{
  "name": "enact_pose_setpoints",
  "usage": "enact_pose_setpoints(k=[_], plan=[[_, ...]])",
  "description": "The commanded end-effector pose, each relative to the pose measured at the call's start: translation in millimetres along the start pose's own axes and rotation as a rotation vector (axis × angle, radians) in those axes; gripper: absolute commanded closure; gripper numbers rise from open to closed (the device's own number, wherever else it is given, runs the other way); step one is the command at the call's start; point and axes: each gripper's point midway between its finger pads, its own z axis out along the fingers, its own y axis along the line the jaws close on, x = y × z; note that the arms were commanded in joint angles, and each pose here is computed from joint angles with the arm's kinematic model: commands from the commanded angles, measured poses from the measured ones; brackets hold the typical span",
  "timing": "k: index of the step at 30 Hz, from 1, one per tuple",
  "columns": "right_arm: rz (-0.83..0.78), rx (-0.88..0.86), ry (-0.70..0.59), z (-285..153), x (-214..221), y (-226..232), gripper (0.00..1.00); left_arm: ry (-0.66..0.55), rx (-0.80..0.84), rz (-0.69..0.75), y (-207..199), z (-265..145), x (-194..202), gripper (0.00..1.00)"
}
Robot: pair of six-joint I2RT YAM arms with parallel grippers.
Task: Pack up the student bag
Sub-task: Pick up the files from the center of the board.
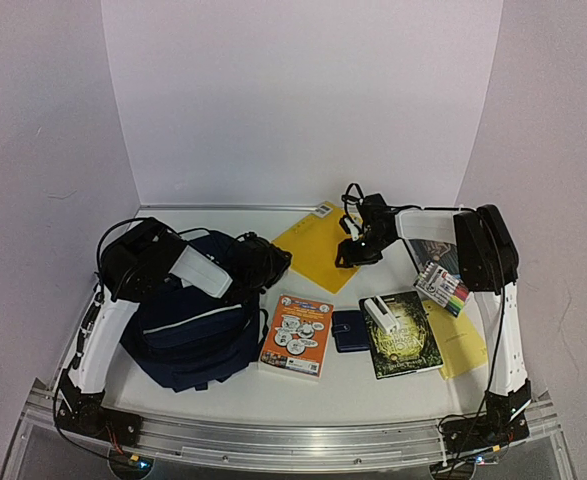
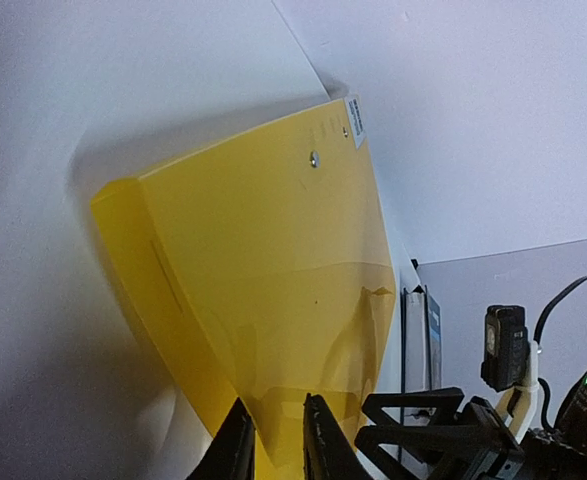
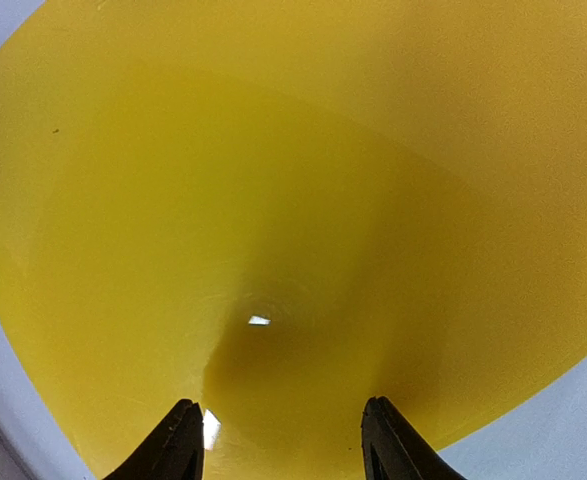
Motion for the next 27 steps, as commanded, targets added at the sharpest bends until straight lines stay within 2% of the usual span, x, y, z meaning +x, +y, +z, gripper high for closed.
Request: enact_pose_setpoints(k=[1,3,7,12,15,19,24,27], plan=[[0.018,-0.009,0.147,16,44,-1,0.45,-0.016,0.078,-0.034,-14,3,-15,0.91],[0.017,-0.039,0.129,8,37,6,0.44,-0.022,0.092,-0.03,-17,1,-18,0.98],[0.019,-0.099,0.069,-16,14,17,0.37,-0.043,0.129,-0.021,-29,-7,-28,1.0],[0.021,-0.167,-0.03,-64,-20,26,0.17,-0.067,0.163,0.005,-49,-22,-40,1.0],[0.071,-0.189,-0.064,-89,-28,24,0.09,-0.087,0.179,0.001,-64,-32,-49,1.0],[0.198,-0.257,-0.03,-100,-13,22,0.05,-0.112,0.18,-0.026,-79,-43,-59,1.0],[0.344,-0.364,0.065,-89,17,29,0.03,-0.134,0.172,-0.086,-85,-51,-67,1.0],[0.421,-0.435,0.059,-81,20,36,0.02,-0.128,0.18,-0.098,-88,-52,-66,1.0]])
